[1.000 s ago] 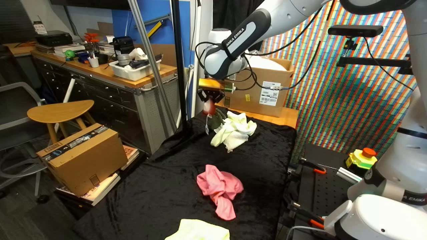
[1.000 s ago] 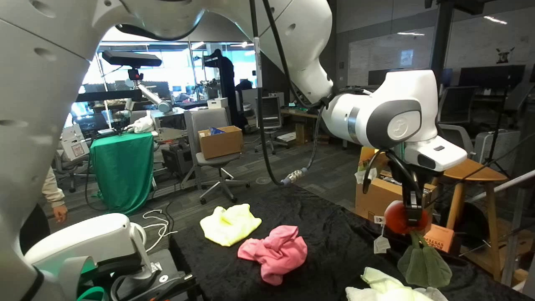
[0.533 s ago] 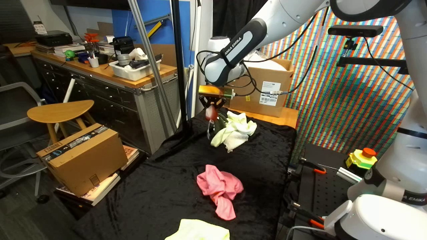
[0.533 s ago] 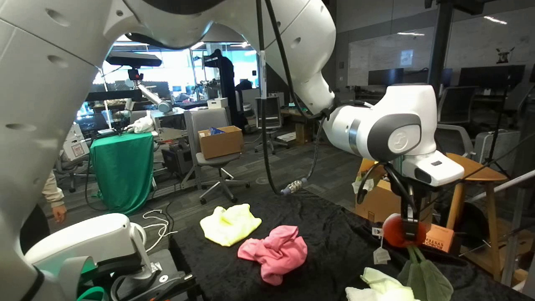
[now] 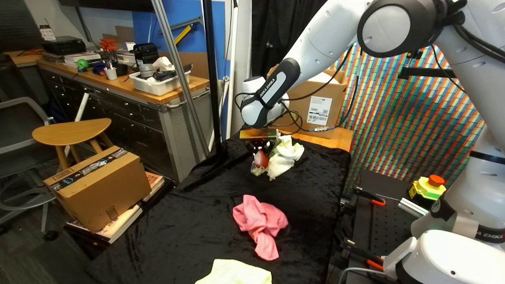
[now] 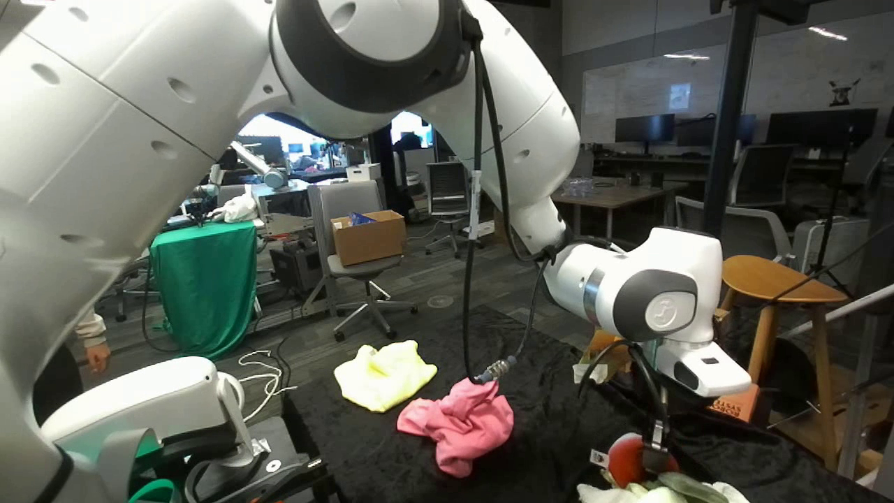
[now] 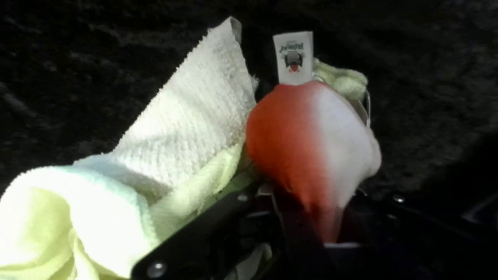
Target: Pick up the clothes and fruit plush toy and put them in one place
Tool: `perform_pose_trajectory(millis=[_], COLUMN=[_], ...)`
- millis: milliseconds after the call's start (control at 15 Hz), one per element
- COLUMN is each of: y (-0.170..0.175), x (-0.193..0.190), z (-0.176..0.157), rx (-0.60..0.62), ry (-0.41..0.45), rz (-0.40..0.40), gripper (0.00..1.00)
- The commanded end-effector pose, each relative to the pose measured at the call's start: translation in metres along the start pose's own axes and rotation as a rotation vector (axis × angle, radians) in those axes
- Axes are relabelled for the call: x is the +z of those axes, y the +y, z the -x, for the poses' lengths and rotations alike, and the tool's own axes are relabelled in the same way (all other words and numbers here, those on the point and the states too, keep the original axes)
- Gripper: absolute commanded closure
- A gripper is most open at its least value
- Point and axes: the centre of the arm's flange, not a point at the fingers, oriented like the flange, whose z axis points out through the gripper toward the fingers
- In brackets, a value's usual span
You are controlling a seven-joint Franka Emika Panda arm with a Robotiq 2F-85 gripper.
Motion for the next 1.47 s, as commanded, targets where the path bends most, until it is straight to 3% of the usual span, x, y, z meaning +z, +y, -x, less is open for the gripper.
perform_pose_trajectory(millis=[0,467,533,667,1067,1200,1400], y=[0.005,0.015,0.015,0.016,0.018,0.019,0.020], x=[0.016,0.016,0.015,0.014,0.010,0.009,0.002], z=[-0.011,-0.019,-0.019,-0.018,-0.016,-0.016,-0.013], rx=[0.056,0.122,0.120,0.118,0.112,0.109,0.087], ry=[-0.036,-0.064,-0.071,-0.078,-0.078,-0.081,-0.091], rz=[0.060,0.077,0.075,0.075,0.094,0.097,0.097], gripper=[0.89,0.89,0.63,0.53,0.08,0.00,0.00])
